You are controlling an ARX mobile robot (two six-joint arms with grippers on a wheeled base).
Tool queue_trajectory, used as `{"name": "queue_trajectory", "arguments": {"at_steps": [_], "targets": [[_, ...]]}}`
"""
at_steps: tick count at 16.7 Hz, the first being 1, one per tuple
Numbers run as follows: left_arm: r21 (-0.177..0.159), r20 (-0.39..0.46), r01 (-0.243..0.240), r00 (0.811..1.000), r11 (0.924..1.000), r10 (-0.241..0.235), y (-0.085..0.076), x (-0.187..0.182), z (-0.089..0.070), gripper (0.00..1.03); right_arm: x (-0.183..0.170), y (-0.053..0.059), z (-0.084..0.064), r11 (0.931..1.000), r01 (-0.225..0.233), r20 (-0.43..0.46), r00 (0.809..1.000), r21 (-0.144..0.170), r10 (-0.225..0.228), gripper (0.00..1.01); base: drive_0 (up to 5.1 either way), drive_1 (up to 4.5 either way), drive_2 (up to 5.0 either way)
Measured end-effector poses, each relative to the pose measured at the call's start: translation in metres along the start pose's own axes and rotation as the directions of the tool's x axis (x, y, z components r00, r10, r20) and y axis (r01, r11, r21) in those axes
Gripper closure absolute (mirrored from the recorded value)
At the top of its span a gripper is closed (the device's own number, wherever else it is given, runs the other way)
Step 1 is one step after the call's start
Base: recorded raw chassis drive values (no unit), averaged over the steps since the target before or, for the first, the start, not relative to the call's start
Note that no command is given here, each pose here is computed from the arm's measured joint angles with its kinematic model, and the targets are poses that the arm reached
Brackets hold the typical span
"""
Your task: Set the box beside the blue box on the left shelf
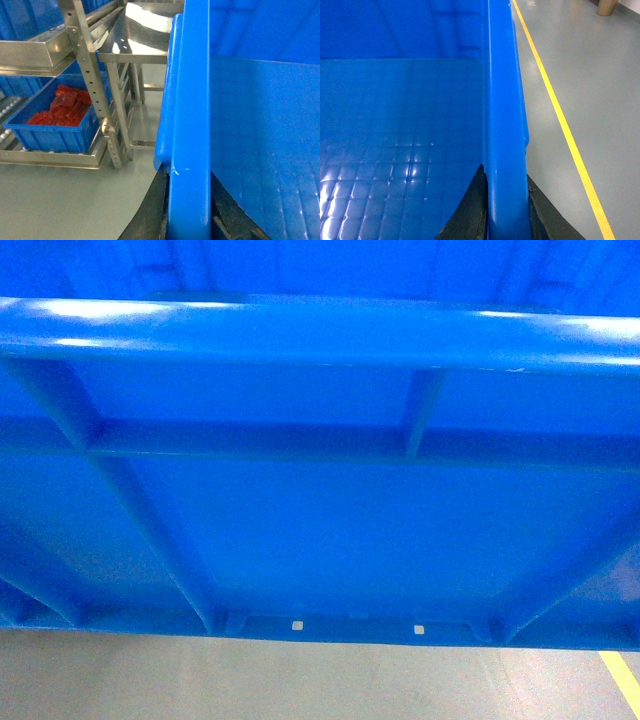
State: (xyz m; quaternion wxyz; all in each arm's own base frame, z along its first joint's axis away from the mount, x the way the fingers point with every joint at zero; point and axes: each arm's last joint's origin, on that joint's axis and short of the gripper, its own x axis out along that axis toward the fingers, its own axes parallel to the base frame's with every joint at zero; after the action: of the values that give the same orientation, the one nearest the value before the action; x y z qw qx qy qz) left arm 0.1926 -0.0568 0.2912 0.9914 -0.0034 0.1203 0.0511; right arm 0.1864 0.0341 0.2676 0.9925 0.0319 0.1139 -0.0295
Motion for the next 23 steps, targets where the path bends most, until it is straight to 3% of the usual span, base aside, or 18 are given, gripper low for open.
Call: {"name": "queue_trajectory", "arguments": {"at_steps": [3, 23], "targets": [[-0.001, 0.001, 0.000, 1.000, 1.0000, 0.000, 0.0000, 0.0000, 0.0001, 0.94, -0.0001, 0.0001, 0.0003, 1.0000, 0.000, 0.003, 1.000, 0.001, 0.000, 0.91, -0.1, 4.21, -4.4], [0.000, -0.007, 0.000, 1.000, 1.0000, 0.000, -0.0004, 0.0012, -0.0013, 0.94, 0.0009, 0.0001, -0.0010, 1.0000, 0.003, -0.005, 1.000, -0.001, -0.003, 0.91, 0.0, 0.00, 0.0]]}}
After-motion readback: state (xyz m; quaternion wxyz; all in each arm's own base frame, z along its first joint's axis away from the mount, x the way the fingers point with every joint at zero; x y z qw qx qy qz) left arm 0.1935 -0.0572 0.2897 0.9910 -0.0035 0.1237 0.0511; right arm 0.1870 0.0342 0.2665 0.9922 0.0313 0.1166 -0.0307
